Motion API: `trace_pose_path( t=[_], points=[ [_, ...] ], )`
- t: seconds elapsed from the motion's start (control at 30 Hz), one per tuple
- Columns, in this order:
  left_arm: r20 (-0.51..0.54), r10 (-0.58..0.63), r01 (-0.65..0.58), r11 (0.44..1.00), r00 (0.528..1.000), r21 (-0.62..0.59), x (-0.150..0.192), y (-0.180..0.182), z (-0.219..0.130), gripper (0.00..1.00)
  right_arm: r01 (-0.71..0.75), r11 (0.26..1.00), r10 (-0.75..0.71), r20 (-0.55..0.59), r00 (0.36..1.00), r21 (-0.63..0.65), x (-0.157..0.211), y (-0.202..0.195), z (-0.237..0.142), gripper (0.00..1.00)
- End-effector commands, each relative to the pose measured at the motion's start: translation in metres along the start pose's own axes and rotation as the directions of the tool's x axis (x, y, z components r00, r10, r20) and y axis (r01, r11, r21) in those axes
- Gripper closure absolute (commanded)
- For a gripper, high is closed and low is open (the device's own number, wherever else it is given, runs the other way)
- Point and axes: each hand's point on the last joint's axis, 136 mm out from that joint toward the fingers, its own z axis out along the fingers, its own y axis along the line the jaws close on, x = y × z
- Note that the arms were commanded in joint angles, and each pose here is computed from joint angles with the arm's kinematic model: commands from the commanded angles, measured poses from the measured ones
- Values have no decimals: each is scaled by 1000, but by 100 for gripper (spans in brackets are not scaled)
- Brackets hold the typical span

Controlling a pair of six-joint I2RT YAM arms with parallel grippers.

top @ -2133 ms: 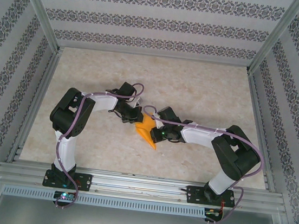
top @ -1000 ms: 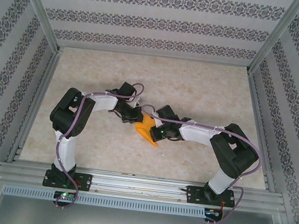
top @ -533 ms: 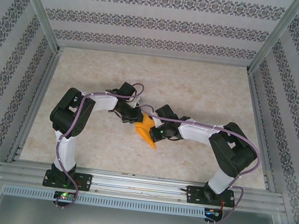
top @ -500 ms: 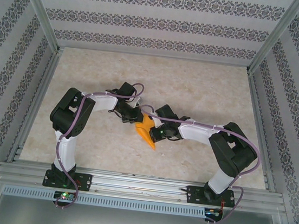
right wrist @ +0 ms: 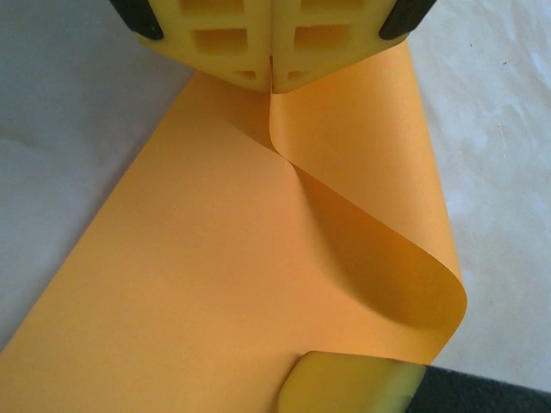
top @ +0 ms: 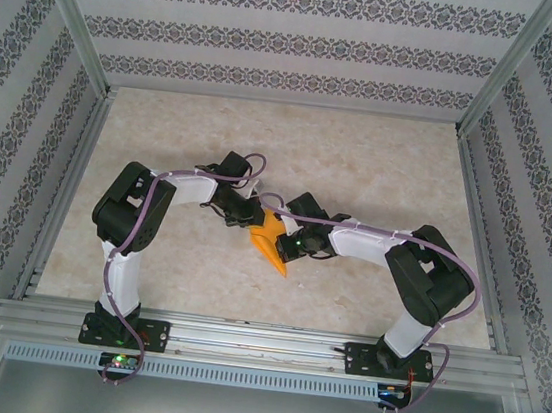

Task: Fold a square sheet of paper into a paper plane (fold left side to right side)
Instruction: Third fold the triangle at the center of the table.

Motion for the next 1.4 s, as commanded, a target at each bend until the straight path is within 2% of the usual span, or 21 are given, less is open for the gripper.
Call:
trace_pose_path(
  t=[0.0,0.3,0.47,0.63,0.93,1.17,1.37],
  points=[
    [-62,-24,18,995,998,-96,21,24,14,90,4,1000,-3,-64,998,10,14,-1,9,100],
    [34,71,-68,995,997,-73,-16,-10,-21,80,-9,1000,9,-93,996,7,25,-3,14,100],
    [118,76,-70,996,990,-60,-28,-13,-52,81,-15,1000,15,-99,995,-1,25,-2,15,100],
    [139,93,-94,996,986,-2,-7,-20,-69,88,-18,1000,17,-99,995,-7,24,-2,14,100],
    [131,60,-91,965,990,247,31,-49,-58,90,-23,1000,22,-106,994,-9,26,-2,16,100],
    [95,51,-75,960,994,269,37,-51,-34,90,-26,1000,25,-106,994,-6,27,-3,15,100],
    [72,37,-53,970,997,239,41,-38,-20,90,-26,1000,26,-107,994,-2,27,-4,15,100]
  ],
)
